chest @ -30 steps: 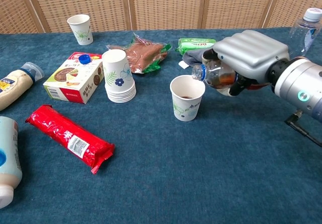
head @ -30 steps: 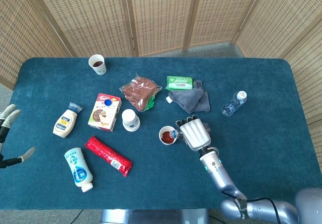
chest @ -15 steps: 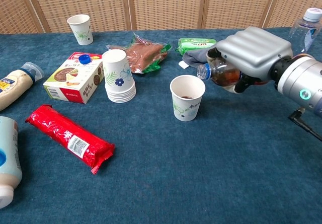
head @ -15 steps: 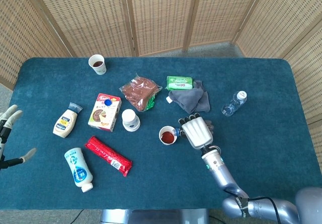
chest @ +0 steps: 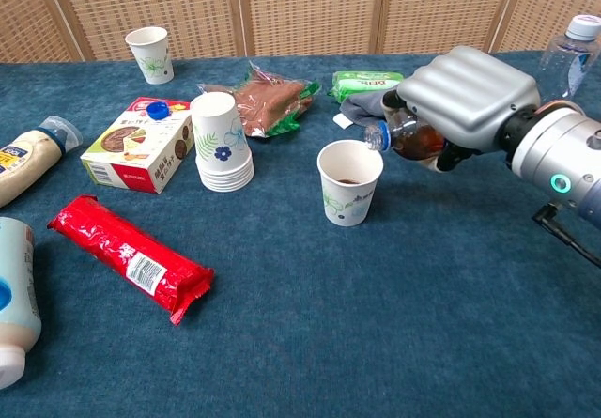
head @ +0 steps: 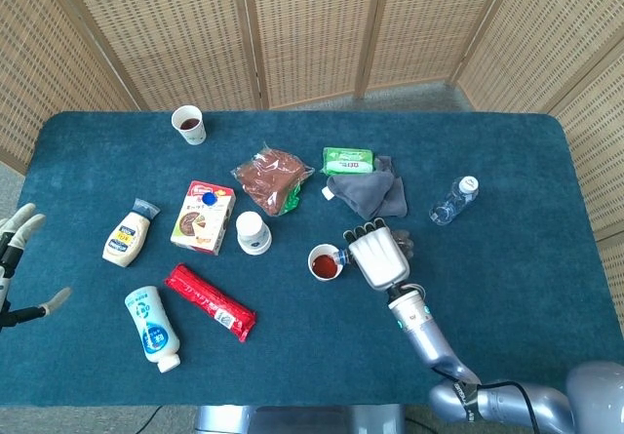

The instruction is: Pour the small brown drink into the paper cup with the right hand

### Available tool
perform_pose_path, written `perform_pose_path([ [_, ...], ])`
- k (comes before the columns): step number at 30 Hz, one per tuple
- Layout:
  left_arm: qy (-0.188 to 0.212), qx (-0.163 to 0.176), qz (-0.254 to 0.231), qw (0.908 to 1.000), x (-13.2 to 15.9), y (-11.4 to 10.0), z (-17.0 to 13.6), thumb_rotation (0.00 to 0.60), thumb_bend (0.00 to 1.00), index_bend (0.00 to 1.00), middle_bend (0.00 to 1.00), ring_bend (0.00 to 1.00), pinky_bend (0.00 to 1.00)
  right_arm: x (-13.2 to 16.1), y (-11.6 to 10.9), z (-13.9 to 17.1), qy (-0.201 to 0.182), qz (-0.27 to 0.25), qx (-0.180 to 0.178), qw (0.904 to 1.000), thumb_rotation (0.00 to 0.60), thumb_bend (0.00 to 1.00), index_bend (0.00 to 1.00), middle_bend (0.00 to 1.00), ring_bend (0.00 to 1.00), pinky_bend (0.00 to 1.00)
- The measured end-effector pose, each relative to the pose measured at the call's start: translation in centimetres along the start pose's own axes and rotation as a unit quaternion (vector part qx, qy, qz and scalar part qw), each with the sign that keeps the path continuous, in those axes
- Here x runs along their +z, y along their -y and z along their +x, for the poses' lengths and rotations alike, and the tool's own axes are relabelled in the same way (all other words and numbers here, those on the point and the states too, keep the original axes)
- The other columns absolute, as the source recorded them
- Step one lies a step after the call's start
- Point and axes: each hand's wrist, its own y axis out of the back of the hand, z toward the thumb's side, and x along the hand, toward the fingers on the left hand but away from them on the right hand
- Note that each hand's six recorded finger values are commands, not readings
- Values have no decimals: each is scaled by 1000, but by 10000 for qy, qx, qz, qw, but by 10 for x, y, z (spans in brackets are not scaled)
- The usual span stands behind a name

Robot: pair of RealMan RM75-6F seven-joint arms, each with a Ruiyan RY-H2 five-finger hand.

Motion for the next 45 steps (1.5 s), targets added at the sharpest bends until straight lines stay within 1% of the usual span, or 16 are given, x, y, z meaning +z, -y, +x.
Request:
perform_pose_path([
  [9,8,18,54,10000,1,1,0,600,256,0,0,0,0,-1,2,-1,74,213,10,9997,600,715,403,604,498,806],
  [18,9,13,50,10000,1,1,0,600,256,0,0,0,0,3,-1,0,-3,542,-98,9985,600,715,403,604,498,806],
  [22,9,7,52,10000,1,1,0,600,255,0,0,0,0,4,-1,-1,2,559,-127,9984,600,716,402,604,498,806],
  [31,14,15,38,10000,1,1,0,600,256,0,0,0,0,6,-3,0,-51,822,-224,9964,600,720,401,605,498,806],
  [39,15,16,36,10000,1,0,0,600,256,0,0,0,0,7,-2,0,-33,767,-229,9968,600,719,402,605,498,805],
  [45,7,10,34,10000,1,0,0,600,257,0,0,0,0,5,-2,1,25,568,-239,9981,600,719,403,608,498,806],
])
